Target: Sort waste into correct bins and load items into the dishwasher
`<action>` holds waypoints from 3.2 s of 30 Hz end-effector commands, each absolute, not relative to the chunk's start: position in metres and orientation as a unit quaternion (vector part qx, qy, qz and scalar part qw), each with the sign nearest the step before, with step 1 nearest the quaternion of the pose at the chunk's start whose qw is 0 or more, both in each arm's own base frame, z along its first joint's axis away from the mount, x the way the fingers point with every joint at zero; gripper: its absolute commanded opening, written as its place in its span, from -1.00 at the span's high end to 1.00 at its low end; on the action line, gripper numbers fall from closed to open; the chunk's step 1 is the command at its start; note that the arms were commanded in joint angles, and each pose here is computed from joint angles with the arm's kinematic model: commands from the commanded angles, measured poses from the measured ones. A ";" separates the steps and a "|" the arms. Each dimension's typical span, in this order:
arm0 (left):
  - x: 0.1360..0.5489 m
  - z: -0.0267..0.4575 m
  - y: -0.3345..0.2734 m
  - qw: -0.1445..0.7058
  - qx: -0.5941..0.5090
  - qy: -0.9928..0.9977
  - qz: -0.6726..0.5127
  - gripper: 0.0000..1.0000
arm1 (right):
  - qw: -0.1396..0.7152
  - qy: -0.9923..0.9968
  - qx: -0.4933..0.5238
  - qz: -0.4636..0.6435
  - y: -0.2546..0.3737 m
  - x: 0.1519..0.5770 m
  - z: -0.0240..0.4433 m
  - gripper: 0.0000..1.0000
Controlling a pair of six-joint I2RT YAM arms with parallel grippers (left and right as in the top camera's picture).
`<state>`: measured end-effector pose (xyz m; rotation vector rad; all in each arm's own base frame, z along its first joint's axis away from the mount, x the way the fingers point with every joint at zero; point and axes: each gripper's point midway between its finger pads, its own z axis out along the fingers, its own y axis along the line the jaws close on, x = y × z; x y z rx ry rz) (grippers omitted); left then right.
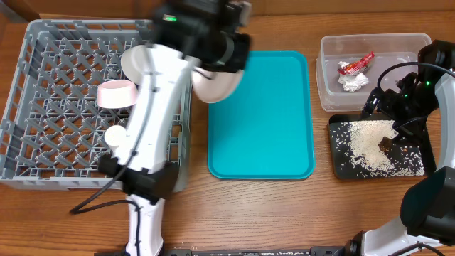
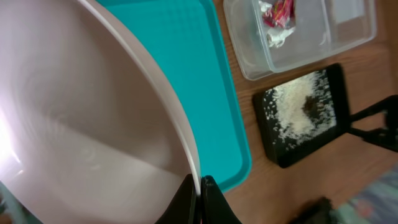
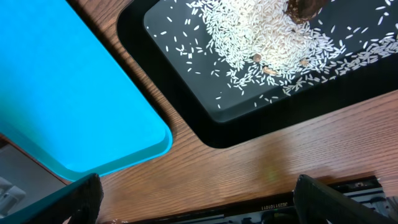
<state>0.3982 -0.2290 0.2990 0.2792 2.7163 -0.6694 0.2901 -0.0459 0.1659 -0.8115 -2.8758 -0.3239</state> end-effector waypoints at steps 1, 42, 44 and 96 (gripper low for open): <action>0.394 0.317 -0.209 0.155 0.110 0.935 -0.300 0.92 | 0.042 -0.956 -0.272 -0.102 -0.050 0.291 0.177 -1.00; 0.378 0.166 -0.056 -0.040 -0.023 0.919 -0.392 0.01 | 0.042 -0.956 -0.272 -0.102 -0.050 0.291 0.177 -1.00; 0.378 0.169 -0.056 -0.036 -0.023 0.920 -0.389 -0.23 | 0.042 -0.956 -0.272 -0.102 -0.050 0.291 0.177 -1.00; 0.242 0.331 -0.040 0.370 0.039 0.928 0.021 -1.00 | -0.276 -0.940 -0.155 -0.124 -0.013 0.381 0.270 -1.00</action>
